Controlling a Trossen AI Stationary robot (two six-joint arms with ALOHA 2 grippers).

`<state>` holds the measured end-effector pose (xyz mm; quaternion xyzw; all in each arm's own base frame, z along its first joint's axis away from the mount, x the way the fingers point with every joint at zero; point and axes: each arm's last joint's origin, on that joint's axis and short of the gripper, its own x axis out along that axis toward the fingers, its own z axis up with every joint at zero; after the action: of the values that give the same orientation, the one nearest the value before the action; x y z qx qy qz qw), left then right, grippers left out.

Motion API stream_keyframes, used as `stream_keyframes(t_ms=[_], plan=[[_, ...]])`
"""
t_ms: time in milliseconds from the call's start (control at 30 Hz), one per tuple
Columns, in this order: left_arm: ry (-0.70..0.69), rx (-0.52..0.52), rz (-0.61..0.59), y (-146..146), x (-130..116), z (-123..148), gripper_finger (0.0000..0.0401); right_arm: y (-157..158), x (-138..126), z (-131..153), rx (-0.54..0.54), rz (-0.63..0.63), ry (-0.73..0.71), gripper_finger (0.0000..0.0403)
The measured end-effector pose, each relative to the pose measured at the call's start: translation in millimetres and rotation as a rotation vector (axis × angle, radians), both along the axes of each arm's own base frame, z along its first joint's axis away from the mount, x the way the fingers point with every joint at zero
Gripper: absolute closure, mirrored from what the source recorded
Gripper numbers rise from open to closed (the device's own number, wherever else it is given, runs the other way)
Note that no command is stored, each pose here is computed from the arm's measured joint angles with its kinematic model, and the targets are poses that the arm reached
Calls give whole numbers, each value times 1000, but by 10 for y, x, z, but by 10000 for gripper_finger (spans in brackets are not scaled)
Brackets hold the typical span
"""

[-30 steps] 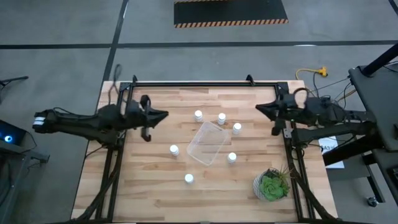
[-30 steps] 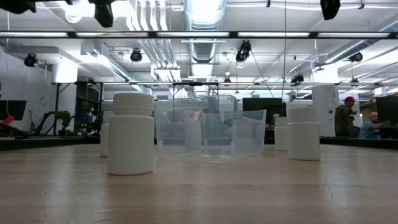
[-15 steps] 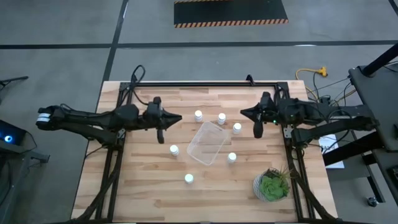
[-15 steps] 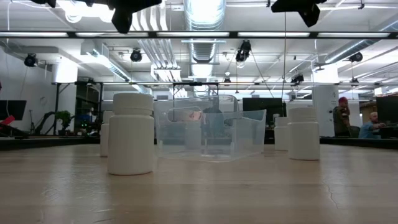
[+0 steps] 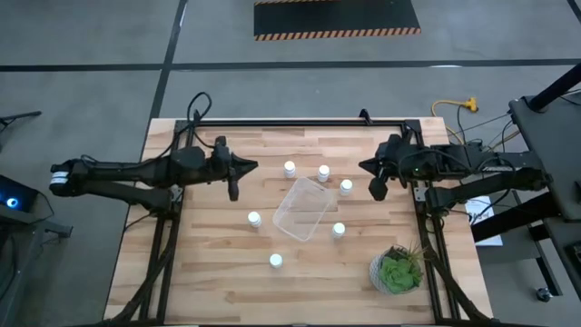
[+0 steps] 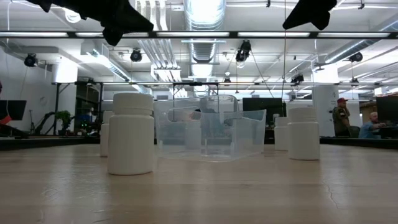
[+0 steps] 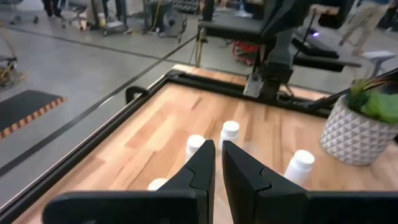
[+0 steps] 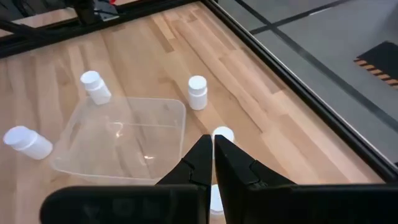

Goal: Pick and place pill bottles into a basket
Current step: Put the medicine bottle into the transparent bin

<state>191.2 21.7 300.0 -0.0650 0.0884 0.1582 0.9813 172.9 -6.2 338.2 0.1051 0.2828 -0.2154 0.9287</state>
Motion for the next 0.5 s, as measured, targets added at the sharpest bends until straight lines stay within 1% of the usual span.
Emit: stream_keyframes(t_ms=[133,200,333,500], plan=[[47,1,29,60,-20,-41,385,-35,0,-3,-2,-21,2,394],[48,0,39,92,-21,-43,380,-58,-1,-4,-1,-32,2,394],[64,16,21,153,-41,-14,361,-115,-11,-1,-5,-60,2,393],[190,-18,-15,246,-32,99,333,-205,-13,-10,59,-61,-1,378]])
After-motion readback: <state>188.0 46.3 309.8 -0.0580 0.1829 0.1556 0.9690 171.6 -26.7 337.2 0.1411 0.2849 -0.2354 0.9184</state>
